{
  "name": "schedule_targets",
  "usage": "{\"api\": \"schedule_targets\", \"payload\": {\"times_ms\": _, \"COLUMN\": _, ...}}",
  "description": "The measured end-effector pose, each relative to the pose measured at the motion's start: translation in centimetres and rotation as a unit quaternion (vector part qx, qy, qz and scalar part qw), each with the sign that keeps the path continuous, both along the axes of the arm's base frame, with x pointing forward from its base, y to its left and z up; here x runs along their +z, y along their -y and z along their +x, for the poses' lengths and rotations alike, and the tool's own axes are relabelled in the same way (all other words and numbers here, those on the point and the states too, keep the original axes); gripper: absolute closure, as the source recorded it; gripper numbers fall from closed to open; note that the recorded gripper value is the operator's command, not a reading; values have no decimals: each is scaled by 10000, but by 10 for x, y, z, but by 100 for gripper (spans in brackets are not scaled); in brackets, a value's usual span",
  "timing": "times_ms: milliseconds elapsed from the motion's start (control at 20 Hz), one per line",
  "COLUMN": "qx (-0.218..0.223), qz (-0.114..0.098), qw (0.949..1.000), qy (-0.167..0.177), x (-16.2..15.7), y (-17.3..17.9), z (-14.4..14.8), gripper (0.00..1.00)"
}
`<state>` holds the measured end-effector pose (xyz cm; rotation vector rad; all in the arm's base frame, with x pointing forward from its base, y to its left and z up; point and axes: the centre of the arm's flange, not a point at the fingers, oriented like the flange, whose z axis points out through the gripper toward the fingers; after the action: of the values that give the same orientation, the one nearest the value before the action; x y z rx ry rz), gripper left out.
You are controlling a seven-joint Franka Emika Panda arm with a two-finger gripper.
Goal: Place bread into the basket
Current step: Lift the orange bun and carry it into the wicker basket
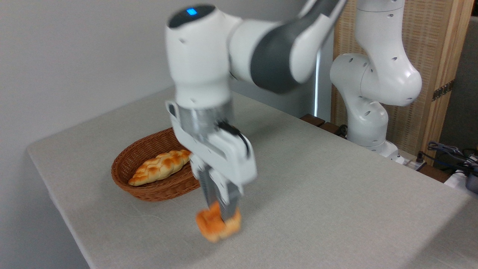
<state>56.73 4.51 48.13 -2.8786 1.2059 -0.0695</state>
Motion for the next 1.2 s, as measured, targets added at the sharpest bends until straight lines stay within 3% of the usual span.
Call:
{"api": "schedule_targets", "payload": {"times_ms": 200, "qx": 66, "qz": -46, "qw": 9999, "qy": -129, "x": 35, "y": 71, "z": -12, "gripper": 64}}
{"api": "schedule_targets", "payload": {"times_ms": 350, "qx": 194, "qz": -274, "qw": 9992, "qy": -206, "x": 55, "y": 110, "z": -29, "gripper": 64}}
{"api": "schedule_targets", "payload": {"times_ms": 550, "qx": 74, "qz": -279, "qw": 9988, "qy": -393, "x": 58, "y": 157, "z": -47, "gripper": 58}}
{"api": "schedule_targets", "payload": {"times_ms": 700, "qx": -86, "qz": -200, "qw": 9977, "qy": -642, "x": 36, "y": 174, "z": -59, "gripper": 56}}
{"api": "schedule_targets", "payload": {"times_ms": 1000, "qx": -254, "qz": -107, "qw": 9952, "qy": -935, "x": 7, "y": 191, "z": -74, "gripper": 33}}
{"api": "schedule_targets", "payload": {"times_ms": 1200, "qx": -299, "qz": -111, "qw": 9954, "qy": -904, "x": 6, "y": 195, "z": -74, "gripper": 33}}
